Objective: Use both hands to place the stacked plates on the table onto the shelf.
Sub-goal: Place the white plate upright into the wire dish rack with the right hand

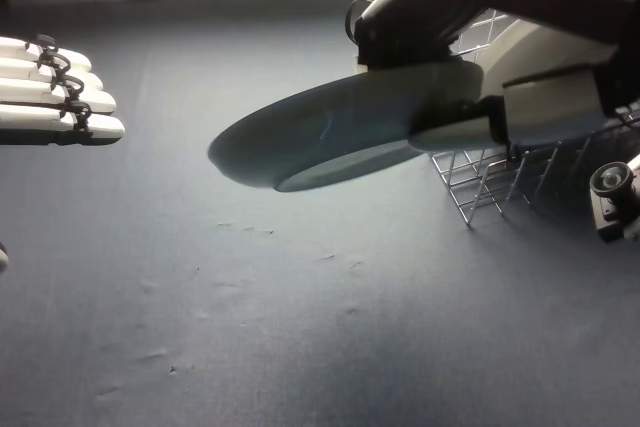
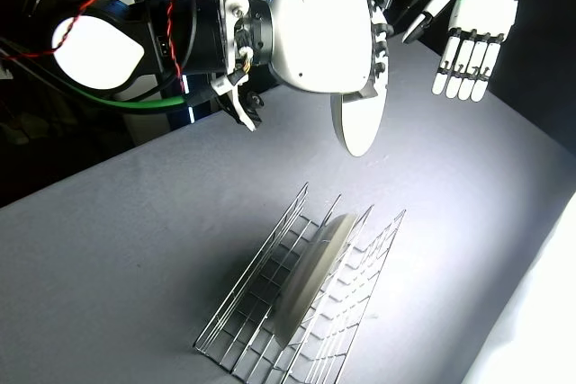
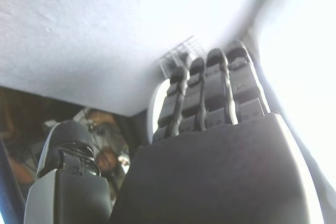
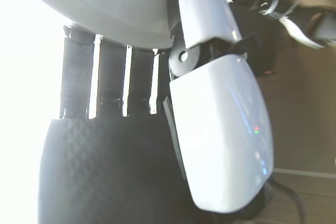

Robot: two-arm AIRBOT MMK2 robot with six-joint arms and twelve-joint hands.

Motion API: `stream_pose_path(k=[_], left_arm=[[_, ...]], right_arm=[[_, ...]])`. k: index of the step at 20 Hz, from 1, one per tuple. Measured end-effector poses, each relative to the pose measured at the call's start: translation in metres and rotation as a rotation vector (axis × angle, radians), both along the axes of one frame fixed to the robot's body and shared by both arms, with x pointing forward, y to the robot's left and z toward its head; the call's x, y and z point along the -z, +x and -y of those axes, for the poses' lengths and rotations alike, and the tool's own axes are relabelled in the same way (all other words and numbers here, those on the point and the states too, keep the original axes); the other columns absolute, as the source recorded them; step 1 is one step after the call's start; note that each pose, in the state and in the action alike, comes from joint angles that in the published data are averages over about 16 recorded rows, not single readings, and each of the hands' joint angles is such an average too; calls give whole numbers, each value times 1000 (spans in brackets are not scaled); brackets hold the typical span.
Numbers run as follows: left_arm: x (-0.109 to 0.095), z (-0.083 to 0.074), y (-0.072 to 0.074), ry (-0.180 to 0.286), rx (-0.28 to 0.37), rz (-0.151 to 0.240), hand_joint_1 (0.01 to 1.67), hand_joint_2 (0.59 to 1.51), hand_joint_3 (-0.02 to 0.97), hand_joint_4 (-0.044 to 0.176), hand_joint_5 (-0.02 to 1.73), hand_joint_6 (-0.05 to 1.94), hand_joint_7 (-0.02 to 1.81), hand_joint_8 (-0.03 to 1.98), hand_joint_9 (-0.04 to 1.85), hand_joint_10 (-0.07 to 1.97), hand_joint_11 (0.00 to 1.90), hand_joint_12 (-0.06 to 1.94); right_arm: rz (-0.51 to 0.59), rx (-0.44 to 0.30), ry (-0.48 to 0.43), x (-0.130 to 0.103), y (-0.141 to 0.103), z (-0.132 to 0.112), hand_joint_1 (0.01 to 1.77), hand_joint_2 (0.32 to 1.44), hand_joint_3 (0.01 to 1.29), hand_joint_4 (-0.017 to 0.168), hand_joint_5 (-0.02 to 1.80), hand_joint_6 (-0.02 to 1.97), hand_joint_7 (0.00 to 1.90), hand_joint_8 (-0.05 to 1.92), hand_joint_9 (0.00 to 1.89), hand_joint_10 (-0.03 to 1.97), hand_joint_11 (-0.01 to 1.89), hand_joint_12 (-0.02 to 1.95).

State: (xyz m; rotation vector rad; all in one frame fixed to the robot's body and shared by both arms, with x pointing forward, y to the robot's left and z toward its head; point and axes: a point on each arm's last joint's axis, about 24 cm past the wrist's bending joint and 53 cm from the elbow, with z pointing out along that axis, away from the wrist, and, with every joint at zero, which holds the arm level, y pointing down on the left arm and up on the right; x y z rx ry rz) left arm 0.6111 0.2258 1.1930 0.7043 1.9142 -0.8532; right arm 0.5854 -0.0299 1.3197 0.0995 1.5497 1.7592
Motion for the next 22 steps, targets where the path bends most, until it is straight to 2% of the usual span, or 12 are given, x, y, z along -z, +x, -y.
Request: stream_pose_path(k=[4, 9, 22], left_arm=[[0, 2, -1, 3, 6, -3, 15, 1109, 16, 2, 21, 12, 17, 1, 21, -1, 19, 13], [-2, 5, -2, 5, 14, -4, 15, 1109, 16, 2, 21, 11, 18, 1, 20, -1, 19, 13], [-3, 8, -4, 3, 25, -2, 15, 1110, 16, 2, 21, 12, 17, 1, 20, -1, 19, 13]], right_arm=[[-90, 26, 32, 0, 9, 7, 1348, 1054, 15, -9, 823, 1001, 968, 960, 996, 1201, 961, 1413], [-151, 48, 52, 0, 12, 15, 1351, 1056, 14, -9, 826, 984, 967, 959, 996, 1203, 967, 1411], [-166, 134, 6, 12, 13, 55, 1354, 1058, 14, -9, 838, 983, 976, 937, 991, 1185, 938, 1376]])
